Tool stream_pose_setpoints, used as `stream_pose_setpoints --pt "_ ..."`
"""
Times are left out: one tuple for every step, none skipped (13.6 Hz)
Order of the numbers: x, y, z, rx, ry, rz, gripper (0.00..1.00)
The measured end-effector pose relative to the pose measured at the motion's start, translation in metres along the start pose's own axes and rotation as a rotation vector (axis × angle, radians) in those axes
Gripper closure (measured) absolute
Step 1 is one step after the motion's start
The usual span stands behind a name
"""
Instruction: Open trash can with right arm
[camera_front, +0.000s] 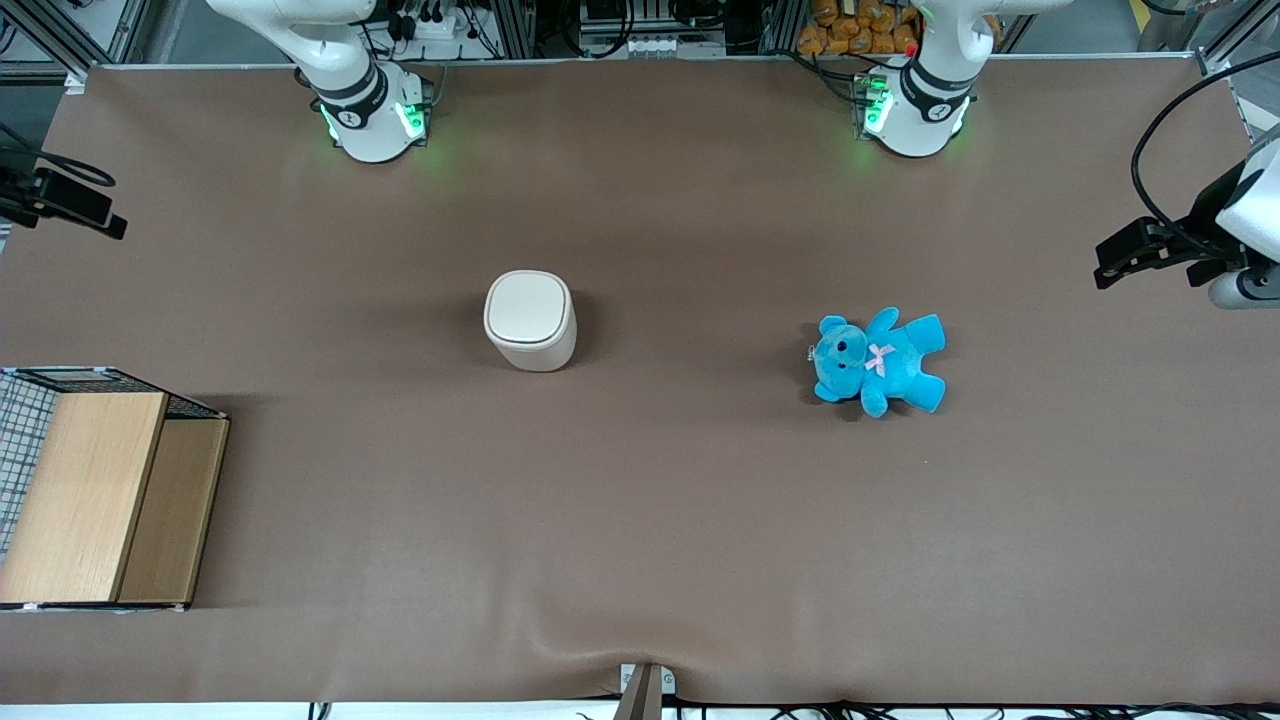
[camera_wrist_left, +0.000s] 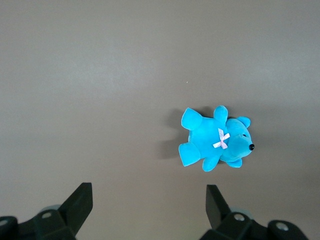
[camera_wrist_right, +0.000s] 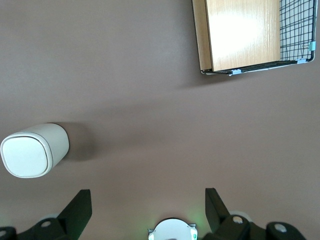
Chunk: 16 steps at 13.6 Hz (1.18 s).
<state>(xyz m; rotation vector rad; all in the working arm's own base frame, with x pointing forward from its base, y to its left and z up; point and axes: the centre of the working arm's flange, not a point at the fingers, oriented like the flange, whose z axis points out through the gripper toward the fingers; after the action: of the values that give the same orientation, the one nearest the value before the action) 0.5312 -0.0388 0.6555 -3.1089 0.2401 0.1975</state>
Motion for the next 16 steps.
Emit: stream_pose_setpoints --pt "0.000 0.000 0.000 0.000 0.000 0.000 0.00" --pt "0.000 0.000 0.000 -0.001 0.000 0.000 0.00" --pt "0.000 0.000 0.000 -0.001 0.000 0.001 0.00" --pt "0.000 0.001 0.000 0.000 0.000 0.002 0.00" --pt "0.000 0.001 0.000 0.001 -0.001 0.003 0.00" --pt "0.000 0.000 0.001 0.005 -0.003 0.000 0.00" --pt "0.001 -0.003 0.004 0.021 -0.011 -0.007 0.00" --pt "0.002 -0.010 0.008 0.050 -0.025 -0.021 0.00" --pt "0.003 -0.022 0.015 0.077 -0.043 -0.043 0.00" --pt "0.004 -0.040 0.024 0.090 -0.063 -0.073 0.00" --pt "0.005 -0.062 0.034 0.092 -0.078 -0.104 0.00" --pt "0.003 -0.092 0.046 0.087 -0.089 -0.123 0.00" --pt "-0.001 -0.117 0.056 0.080 -0.098 -0.129 0.00" --pt "-0.006 -0.141 0.067 0.071 -0.106 -0.131 0.00" --pt "-0.012 -0.163 0.077 0.062 -0.116 -0.130 0.00" --pt "-0.018 -0.182 0.087 0.052 -0.129 -0.123 0.02"
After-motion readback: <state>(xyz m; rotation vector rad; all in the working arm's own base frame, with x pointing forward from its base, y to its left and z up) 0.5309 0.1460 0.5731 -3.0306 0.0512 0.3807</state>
